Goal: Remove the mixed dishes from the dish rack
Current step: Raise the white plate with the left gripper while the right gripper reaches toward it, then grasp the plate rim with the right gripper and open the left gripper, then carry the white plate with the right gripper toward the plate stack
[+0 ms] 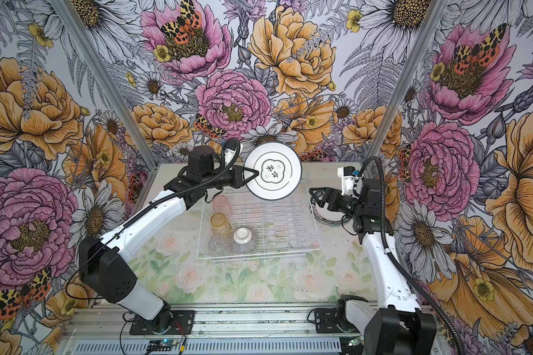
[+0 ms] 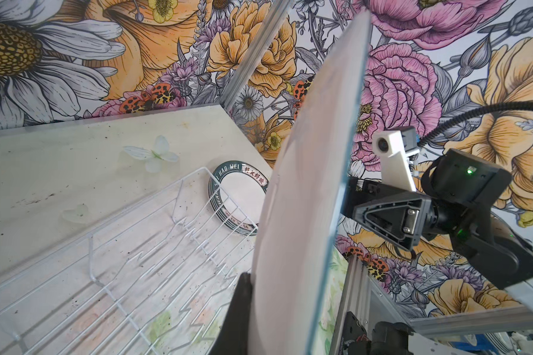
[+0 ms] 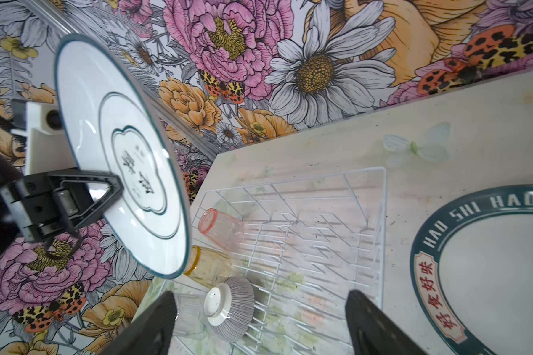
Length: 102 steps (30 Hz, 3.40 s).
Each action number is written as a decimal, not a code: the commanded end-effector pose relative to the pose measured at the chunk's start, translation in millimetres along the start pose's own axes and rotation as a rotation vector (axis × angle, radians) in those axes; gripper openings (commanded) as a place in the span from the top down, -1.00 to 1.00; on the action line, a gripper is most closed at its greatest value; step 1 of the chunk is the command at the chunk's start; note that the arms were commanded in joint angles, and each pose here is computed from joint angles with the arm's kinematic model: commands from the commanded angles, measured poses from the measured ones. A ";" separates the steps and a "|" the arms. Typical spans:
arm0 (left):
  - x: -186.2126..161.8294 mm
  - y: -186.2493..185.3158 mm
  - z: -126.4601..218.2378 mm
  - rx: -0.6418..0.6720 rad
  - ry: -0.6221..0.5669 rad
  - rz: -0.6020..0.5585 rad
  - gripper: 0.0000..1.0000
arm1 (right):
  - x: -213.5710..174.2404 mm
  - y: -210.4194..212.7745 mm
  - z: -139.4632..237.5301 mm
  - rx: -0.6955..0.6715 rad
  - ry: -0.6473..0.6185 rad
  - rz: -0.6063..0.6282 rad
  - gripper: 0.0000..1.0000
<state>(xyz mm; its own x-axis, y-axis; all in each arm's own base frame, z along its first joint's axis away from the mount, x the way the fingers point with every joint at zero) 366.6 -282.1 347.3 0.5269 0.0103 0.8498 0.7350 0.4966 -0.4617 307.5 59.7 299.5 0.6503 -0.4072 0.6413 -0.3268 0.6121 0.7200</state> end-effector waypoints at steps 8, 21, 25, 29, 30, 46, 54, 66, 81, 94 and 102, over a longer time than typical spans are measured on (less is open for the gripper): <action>31.5 -13.0 -18.8 -0.209 -0.118 0.042 1.00 | 15.4 31.2 -13.7 0.241 -0.061 0.016 -0.74; 22.1 -14.0 -54.6 -0.323 -0.080 0.107 1.00 | 26.9 27.6 -43.1 0.262 -0.066 0.001 -0.63; 18.2 -14.4 -67.4 -0.358 -0.064 0.128 1.00 | 30.9 30.2 -50.4 0.280 -0.069 0.000 -0.46; 14.9 -15.3 -77.9 -0.375 -0.048 0.139 1.00 | 33.2 31.8 -55.5 0.289 -0.071 0.000 -0.19; 14.3 -15.6 -79.3 -0.378 -0.045 0.141 1.00 | 34.0 31.7 -56.4 0.289 -0.074 0.000 -0.18; 11.2 -22.2 -79.2 -0.371 -0.042 0.095 0.38 | 44.6 21.4 -58.1 0.218 -0.151 -0.037 1.00; 1.9 -19.3 -53.0 -0.171 0.020 -0.050 0.34 | 67.6 -8.0 -36.7 0.042 -0.289 -0.104 1.00; -24.2 31.9 17.5 0.201 0.084 -0.101 0.35 | 59.4 -129.6 48.1 -0.432 -0.459 -0.386 1.00; -22.9 40.8 52.3 0.394 0.083 -0.193 0.34 | 24.9 -180.4 43.5 -0.520 -0.382 -0.511 1.00; -25.2 42.1 52.9 0.403 0.089 -0.206 0.34 | 12.6 -196.7 35.7 -0.534 -0.340 -0.559 1.00; -22.7 42.4 49.9 0.394 0.089 -0.207 0.34 | 3.3 -207.9 28.0 -0.527 -0.298 -0.604 1.00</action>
<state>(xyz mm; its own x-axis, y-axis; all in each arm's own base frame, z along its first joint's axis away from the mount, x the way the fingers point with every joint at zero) 363.3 -218.4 317.3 0.4530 -0.1779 0.8736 0.6174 0.7695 -0.1634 350.2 -88.2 154.0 0.3646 -0.8936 0.2618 0.4799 0.4213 0.7696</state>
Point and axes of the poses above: each gripper's point midway between its finger pads, its own z axis back along the fingers, its own y axis along the line the jaws close on, x = y × z, the point moved 4 cm from there along z, back along the fingers, and after that the axes turned 8 degrees about -z, right-handed, at the moved point
